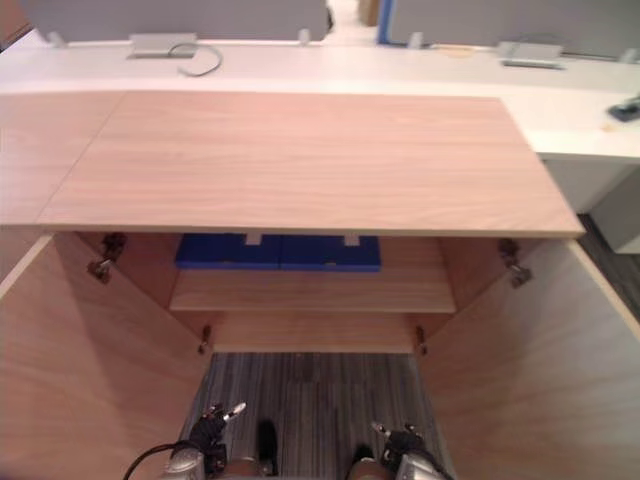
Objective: Walk over to the cabinet, pick up the folder, carry it to the office cabinet, place the folder inside the office cabinet, then close the office cabinet door
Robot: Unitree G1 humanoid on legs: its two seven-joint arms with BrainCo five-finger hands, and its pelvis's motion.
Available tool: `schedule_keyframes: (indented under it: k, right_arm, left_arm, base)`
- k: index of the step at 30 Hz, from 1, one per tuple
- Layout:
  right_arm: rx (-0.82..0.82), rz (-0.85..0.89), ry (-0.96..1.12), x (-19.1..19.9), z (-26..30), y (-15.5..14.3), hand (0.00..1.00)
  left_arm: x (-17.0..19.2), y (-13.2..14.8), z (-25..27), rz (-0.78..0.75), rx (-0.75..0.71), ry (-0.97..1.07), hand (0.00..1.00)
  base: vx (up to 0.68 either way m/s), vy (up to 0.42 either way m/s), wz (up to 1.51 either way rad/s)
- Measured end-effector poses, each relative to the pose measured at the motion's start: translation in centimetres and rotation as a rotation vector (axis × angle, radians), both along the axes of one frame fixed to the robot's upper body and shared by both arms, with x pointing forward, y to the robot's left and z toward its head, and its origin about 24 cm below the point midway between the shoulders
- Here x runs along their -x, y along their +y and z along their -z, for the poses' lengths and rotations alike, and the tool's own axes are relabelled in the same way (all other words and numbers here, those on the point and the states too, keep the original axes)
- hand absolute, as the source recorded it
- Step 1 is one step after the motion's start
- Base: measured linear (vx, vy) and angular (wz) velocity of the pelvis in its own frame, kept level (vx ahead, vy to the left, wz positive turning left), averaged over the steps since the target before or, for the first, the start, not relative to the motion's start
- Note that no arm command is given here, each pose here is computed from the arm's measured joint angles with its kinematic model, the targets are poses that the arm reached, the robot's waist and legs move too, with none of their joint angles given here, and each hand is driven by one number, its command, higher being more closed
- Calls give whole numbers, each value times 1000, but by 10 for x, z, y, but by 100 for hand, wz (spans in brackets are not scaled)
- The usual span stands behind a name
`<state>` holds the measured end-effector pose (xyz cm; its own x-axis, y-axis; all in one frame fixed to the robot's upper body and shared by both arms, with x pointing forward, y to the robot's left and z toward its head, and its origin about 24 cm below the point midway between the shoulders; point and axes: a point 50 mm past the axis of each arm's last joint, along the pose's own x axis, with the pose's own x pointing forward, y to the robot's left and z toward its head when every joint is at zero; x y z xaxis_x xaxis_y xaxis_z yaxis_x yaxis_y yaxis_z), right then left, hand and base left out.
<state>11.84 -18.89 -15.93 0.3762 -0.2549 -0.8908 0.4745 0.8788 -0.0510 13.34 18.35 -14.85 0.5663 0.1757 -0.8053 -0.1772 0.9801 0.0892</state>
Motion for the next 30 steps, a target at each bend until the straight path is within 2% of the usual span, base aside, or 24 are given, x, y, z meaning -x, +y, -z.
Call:
schedule_keyframes:
  k: [4, 11, 17, 23, 30]
  right_arm:
    - [-8, 40, -25, 4, -1, 1, 0]
    - [-1, 54, -34, 7, -1, 1, 0]
    - [-5, 209, 35, 42, 5, -10, 0]
    - [-50, 267, 89, 49, 11, -4, 0]
    - [-28, 299, 92, 53, 11, -16, 0]
  left_arm:
    - [3, -4, 3, 27, -6, 26, 0]
    - [11, 1, 6, -65, 11, 49, 0]
    - [22, 5, 9, -167, 30, 69, 0]
    - [54, 28, 15, -252, -8, 163, 0]
    - [54, 19, 17, -291, 36, 167, 0]
  base:
    - [-14, 21, -62]
    - [-14, -8, -60]
    - [42, -43, -30]
    - [115, -92, -72]
    - [116, -32, -45]
